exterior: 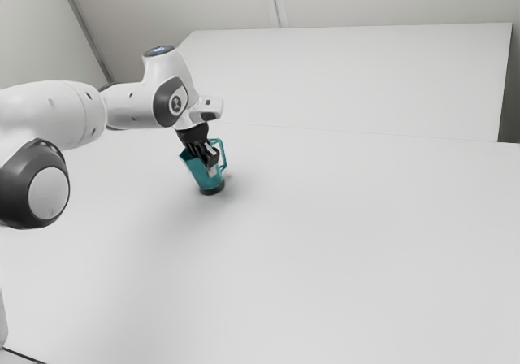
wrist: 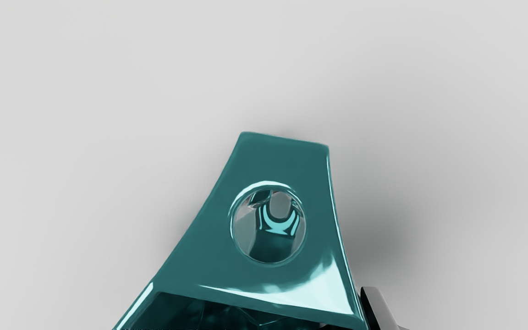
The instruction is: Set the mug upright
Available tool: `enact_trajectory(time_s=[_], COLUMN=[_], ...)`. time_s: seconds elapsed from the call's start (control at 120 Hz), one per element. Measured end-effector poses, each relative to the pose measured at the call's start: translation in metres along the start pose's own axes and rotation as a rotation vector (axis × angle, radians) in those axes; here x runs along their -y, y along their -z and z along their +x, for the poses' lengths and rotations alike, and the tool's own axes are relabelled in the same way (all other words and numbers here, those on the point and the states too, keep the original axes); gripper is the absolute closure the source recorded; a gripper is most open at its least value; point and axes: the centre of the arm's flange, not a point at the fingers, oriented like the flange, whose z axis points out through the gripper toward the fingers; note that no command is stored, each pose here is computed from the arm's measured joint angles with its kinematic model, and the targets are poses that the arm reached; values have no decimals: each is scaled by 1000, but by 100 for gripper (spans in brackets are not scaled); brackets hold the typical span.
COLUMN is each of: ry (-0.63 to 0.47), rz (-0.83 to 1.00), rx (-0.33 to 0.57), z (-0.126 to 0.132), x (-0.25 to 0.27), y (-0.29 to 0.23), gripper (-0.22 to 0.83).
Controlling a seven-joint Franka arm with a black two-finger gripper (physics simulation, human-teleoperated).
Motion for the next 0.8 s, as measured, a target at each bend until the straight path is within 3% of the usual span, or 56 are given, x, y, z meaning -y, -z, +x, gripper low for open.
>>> enact_trajectory(time_s=[0.108,0.283,0.425,0.542,0.8], ry=[3,1,-6,-6,49], rz=[0,-9,8,14,11], rx=[4,0,-56,-101,-80], z=[0,2,2,-6,-45], x=[0,-2,-6,-26,-60], y=[-4,-5,39,106,204], gripper=[77,39,20,12,3])
